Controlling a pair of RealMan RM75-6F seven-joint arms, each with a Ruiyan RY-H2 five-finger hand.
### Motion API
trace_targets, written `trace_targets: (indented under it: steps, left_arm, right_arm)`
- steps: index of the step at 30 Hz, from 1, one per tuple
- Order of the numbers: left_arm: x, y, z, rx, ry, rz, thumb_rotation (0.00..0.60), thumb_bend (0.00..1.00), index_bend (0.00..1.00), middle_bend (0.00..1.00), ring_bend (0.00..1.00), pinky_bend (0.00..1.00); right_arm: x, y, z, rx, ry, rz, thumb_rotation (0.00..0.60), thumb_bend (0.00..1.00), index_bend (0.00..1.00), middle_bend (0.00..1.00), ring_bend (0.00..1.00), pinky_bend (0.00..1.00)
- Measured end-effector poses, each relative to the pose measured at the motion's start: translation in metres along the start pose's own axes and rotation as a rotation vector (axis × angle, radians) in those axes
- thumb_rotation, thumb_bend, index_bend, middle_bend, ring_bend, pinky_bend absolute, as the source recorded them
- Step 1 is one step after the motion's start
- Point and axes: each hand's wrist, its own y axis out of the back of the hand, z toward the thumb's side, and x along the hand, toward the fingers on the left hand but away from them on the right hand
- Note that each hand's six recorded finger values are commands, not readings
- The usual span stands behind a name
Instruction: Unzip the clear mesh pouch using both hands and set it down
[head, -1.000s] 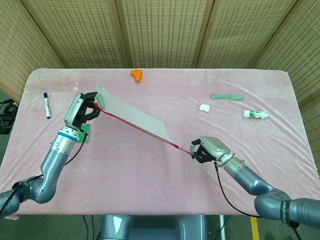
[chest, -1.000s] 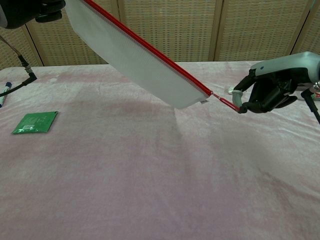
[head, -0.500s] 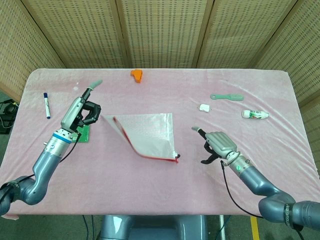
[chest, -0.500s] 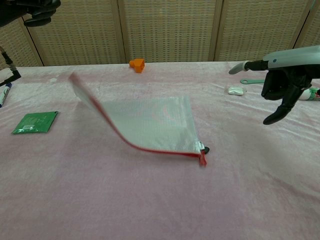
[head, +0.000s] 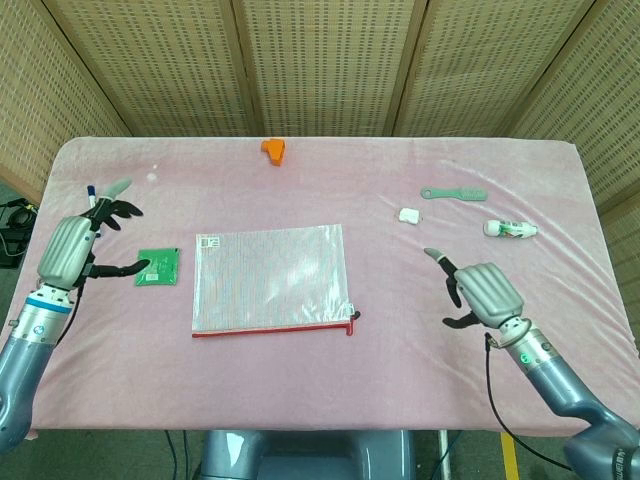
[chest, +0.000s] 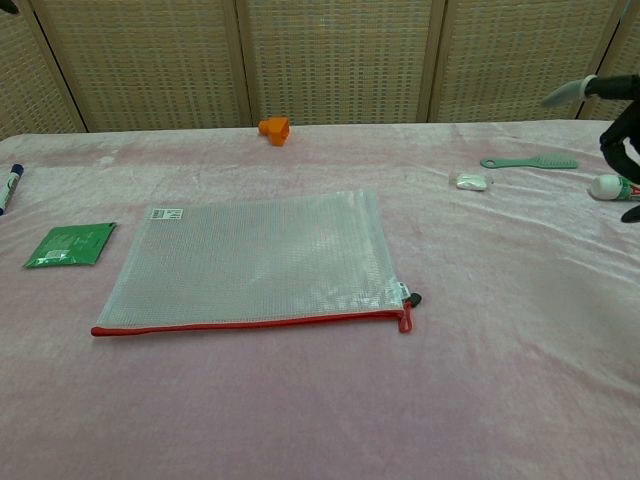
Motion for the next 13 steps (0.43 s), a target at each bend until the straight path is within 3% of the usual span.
trace_targets:
  steps: [2,4,7,13]
  left_arm:
    - [-0.016,0.004,-0.009,0.096,0.038,-0.003,0.600,0.00,0.00,0.00,0.00,0.00]
    - [-0.034,0.007,-0.018,0.185,0.084,-0.010,0.600,0.00,0.00,0.00,0.00,0.00]
    - [-0.067,0.013,-0.029,0.280,0.162,-0.010,0.600,0.00,0.00,0.00,0.00,0.00]
    - [-0.130,0.021,-0.042,0.348,0.264,0.028,0.600,0.00,0.00,0.00,0.00,0.00]
  right_arm:
    - [0.011,0.004,-0.007,0.026,-0.004,-0.045,0.600,0.00,0.00,0.04,0.03,0.10]
    - [0.024,0.008,-0.016,0.052,-0.016,-0.098,0.600,0.00,0.00,0.00,0.00,0.02]
    - [0.046,0.013,-0.028,0.079,-0.041,-0.174,0.600,0.00,0.00,0.00,0.00,0.00]
    - [0.095,0.011,-0.050,0.105,-0.126,-0.297,0.600,0.00,0.00,0.00,0.00,0.00]
